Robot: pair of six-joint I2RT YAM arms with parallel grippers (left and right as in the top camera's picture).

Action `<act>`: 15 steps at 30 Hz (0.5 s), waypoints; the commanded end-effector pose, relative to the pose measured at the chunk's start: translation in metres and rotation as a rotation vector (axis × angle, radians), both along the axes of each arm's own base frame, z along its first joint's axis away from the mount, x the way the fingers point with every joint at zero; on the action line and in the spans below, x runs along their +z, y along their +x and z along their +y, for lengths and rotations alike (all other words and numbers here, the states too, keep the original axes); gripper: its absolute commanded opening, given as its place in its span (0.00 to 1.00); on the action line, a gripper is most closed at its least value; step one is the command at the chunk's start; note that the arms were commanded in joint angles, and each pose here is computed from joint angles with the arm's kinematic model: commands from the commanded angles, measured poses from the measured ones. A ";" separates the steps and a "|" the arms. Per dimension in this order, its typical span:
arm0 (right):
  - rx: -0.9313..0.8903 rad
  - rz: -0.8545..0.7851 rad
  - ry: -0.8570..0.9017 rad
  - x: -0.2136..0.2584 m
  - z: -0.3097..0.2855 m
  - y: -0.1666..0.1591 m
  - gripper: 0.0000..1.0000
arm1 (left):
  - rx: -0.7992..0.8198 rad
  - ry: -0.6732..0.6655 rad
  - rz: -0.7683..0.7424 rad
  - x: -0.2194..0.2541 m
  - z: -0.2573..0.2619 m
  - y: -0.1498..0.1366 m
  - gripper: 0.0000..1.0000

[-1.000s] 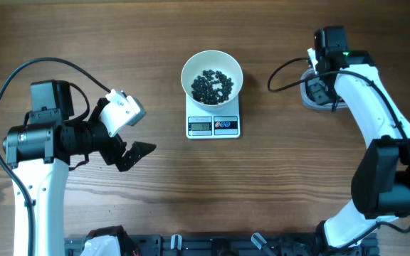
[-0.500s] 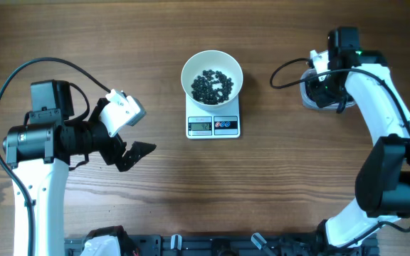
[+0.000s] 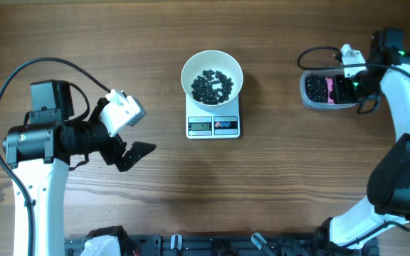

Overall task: Scoop item into bowl and weigh 150g on scale
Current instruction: 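Scoop more beans from the tub with the right gripper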

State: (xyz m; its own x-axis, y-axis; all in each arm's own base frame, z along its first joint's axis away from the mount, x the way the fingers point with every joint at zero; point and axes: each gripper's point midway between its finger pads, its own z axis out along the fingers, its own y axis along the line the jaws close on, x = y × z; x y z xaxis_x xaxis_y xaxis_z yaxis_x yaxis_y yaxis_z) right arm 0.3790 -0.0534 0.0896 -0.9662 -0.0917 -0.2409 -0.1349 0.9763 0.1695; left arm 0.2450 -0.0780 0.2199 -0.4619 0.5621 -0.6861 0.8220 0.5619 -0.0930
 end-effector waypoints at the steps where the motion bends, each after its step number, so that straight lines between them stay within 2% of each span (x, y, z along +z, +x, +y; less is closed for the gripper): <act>1: -0.032 0.025 0.189 -0.003 0.022 -0.002 0.04 | -0.016 0.009 -0.032 0.005 0.000 0.000 1.00; 5: -0.111 0.010 0.294 0.005 0.012 -0.003 0.04 | -0.016 0.009 -0.032 0.005 0.000 0.000 1.00; 15: -0.256 0.043 0.408 -0.002 -0.005 -0.010 0.04 | -0.016 0.010 -0.032 0.005 0.000 0.000 1.00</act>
